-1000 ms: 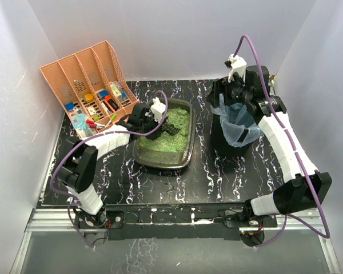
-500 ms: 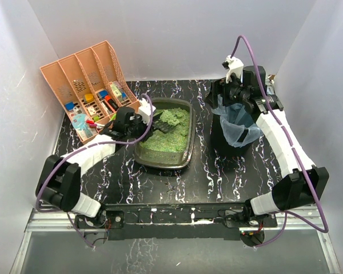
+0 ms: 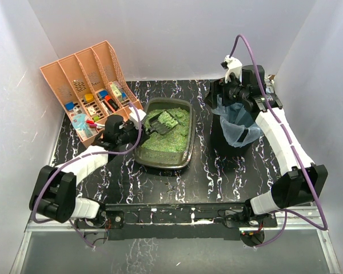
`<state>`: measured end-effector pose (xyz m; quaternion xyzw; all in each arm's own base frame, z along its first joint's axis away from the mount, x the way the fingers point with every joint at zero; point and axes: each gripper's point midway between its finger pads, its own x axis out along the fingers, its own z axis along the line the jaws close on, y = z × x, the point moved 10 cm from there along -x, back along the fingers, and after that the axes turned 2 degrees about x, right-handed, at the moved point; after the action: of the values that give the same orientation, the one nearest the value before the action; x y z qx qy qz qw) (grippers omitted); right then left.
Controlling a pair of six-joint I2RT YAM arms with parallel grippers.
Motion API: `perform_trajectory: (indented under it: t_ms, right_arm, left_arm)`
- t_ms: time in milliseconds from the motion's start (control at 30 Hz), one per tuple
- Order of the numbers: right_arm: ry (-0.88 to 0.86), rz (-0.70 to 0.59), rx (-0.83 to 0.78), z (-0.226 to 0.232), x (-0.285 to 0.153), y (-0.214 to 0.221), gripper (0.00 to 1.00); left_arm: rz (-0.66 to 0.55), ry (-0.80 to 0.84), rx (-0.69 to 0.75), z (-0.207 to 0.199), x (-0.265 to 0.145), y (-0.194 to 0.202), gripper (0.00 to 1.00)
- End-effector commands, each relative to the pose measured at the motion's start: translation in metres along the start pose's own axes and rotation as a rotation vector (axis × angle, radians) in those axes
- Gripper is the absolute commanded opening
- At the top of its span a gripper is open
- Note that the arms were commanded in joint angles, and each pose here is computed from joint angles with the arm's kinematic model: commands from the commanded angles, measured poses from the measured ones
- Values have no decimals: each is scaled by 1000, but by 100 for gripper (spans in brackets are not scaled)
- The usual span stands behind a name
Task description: Clean the litter box
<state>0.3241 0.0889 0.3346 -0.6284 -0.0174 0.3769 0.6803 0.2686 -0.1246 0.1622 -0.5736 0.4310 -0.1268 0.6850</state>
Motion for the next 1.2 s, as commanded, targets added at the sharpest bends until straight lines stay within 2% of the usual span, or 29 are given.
perform_trajectory:
  t_ms: [0, 200, 367, 467, 600, 767, 867, 933, 1033, 1100, 1167]
  right_arm:
    - [-13, -102, -58, 5, -15, -29, 83]
    - [-4, -112, -70, 5, -20, -31, 84]
    - [-7, -98, -64, 2, -14, -31, 84]
    - [-15, -89, -61, 2, -12, -29, 84]
    - [-25, -93, -59, 2, -11, -30, 84]
    - [-48, -98, -67, 4, -14, -36, 83]
    - [-58, -104, -92, 7, -20, -39, 84]
    - [-66, -107, -120, 9, -25, -40, 84]
    - [-79, -113, -152, 11, -29, -43, 84]
    - [-86, -106, -173, 12, -33, -46, 83]
    - [-94, -67, -196, 14, -38, -45, 83]
  left_arm:
    - [-145, 26, 75, 7, 10, -28, 0]
    - [-68, 43, 66, 11, -16, -11, 0]
    - [-174, 48, 50, 14, 4, -24, 0]
    - [-59, 50, 18, 19, 6, -13, 0]
    - [-100, 18, 63, 13, -19, -7, 0]
    - [-69, 61, 0, 19, 10, -17, 0]
    - [-34, 43, 36, 15, -4, -14, 0]
    - [-70, 4, 79, 10, -17, -10, 0]
    - [-83, 24, 69, 12, -5, -25, 0]
    - [-34, 49, 54, 13, 8, -26, 0]
    - [41, 65, 41, 10, 4, -18, 0]
